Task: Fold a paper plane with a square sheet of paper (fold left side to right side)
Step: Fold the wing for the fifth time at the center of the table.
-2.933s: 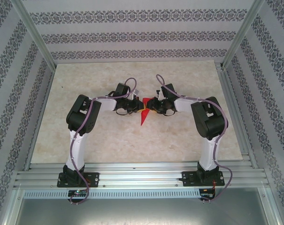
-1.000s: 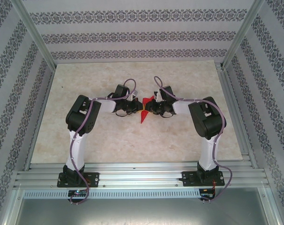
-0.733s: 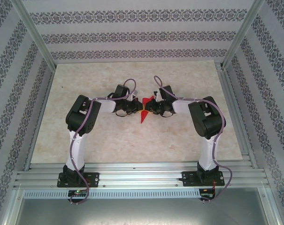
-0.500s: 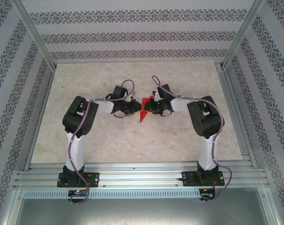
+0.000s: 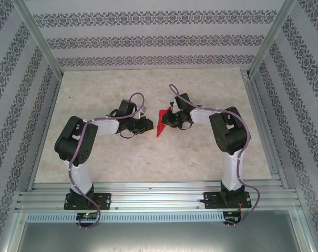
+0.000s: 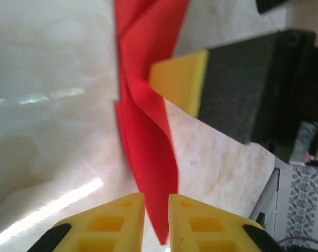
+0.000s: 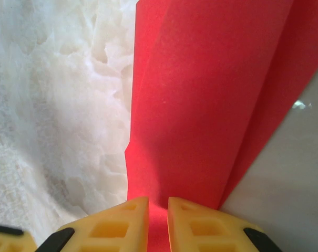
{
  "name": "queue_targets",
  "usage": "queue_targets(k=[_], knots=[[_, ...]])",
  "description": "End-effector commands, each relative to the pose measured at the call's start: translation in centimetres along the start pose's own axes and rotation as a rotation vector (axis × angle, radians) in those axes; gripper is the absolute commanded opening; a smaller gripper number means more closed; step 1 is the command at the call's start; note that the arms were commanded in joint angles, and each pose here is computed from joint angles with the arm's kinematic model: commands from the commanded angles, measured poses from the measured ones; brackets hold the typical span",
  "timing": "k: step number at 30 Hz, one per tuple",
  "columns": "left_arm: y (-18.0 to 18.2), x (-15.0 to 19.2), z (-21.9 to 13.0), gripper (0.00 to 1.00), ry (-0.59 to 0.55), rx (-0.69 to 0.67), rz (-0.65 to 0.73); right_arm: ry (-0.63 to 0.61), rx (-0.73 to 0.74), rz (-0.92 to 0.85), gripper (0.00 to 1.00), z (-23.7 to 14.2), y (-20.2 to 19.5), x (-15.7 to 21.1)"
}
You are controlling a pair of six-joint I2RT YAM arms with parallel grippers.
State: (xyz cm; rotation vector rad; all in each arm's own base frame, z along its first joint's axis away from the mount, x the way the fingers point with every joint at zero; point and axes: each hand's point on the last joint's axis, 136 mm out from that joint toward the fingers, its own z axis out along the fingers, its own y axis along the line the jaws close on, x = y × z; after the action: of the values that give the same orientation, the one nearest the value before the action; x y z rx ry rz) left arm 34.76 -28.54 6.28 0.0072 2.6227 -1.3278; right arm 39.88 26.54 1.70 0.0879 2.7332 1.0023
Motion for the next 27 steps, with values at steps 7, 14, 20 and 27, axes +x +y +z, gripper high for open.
queue_targets(k=[7, 14, 20, 27], knots=[[-5.3, 1.4, 1.8, 0.17, 0.051, 0.116, 0.122, 0.055, 0.122, 0.023, 0.18, 1.4, -3.5, 1.8], [-4.4, 1.8, 3.1, 0.17, 0.079, 0.06, 0.141, 0.058, 0.127, 0.027, 0.18, 1.4, -3.6, 1.8], [-1.6, 2.1, 4.0, 0.17, 0.094, -0.04, 0.125, 0.062, 0.132, 0.026, 0.18, 1.4, -3.6, 1.9], [0.6, 2.8, 4.2, 0.16, 0.114, -0.118, 0.111, 0.063, 0.137, 0.025, 0.18, 1.3, -3.7, 2.0]])
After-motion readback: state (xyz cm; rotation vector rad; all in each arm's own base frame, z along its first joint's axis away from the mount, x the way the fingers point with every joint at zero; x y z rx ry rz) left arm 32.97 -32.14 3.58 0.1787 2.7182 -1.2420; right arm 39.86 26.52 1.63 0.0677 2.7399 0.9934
